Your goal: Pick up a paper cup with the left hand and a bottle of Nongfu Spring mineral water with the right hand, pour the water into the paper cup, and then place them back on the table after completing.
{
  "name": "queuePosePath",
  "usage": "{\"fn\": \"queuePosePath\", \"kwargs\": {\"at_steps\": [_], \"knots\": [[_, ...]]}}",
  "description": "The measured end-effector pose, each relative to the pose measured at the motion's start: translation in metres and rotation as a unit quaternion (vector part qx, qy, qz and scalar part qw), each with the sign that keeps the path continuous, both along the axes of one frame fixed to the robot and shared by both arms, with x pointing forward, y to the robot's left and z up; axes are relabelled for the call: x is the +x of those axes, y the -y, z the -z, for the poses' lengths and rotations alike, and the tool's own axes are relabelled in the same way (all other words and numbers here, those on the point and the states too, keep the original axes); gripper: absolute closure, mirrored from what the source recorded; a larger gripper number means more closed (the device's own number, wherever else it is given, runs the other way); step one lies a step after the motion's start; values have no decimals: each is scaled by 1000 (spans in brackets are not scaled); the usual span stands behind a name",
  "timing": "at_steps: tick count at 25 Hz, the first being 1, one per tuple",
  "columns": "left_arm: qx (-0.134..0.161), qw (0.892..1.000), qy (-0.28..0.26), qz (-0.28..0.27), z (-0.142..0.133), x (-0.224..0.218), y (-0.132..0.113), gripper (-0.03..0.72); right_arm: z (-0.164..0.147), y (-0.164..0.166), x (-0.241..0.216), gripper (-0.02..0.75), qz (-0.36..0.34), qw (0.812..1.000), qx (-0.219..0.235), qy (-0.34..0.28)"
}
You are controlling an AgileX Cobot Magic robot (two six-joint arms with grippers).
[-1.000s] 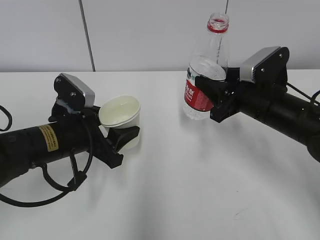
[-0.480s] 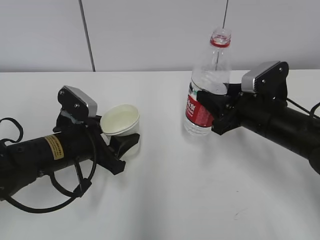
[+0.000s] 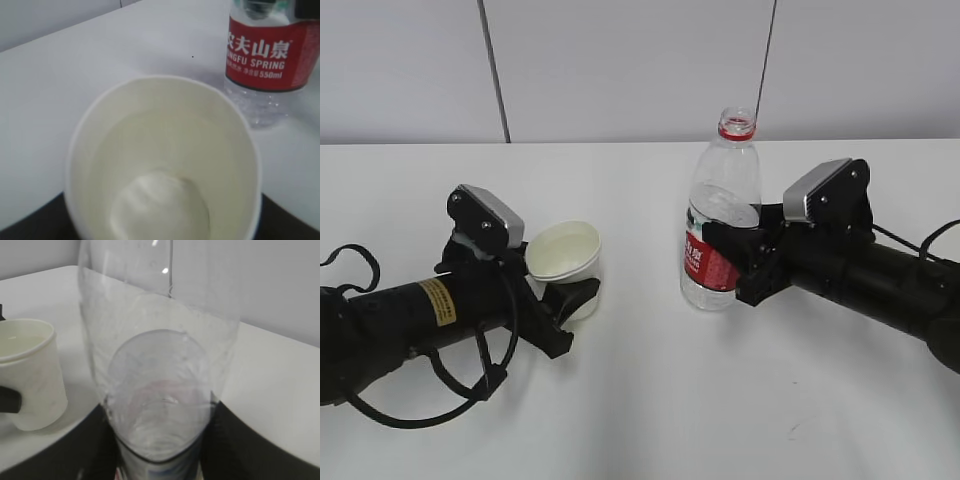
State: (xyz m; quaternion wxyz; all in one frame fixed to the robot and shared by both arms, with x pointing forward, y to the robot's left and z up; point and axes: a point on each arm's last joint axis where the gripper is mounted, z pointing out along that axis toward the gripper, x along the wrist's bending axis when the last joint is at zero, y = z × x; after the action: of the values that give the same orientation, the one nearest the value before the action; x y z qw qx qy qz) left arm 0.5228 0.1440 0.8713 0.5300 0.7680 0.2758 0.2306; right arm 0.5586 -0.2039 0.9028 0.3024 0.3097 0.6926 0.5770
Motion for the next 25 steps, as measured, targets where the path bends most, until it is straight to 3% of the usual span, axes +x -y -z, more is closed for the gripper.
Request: {"fn": "queuePosePath", "kwargs": {"at_steps": [19, 25], "knots": [[2, 1000, -12, -2, 12, 2, 1, 249, 9, -1, 0, 409, -7, 1000, -12, -1], [3, 1000, -13, -2, 12, 2, 1, 124, 9, -1, -1, 209, -13, 1000, -14, 0]]}}
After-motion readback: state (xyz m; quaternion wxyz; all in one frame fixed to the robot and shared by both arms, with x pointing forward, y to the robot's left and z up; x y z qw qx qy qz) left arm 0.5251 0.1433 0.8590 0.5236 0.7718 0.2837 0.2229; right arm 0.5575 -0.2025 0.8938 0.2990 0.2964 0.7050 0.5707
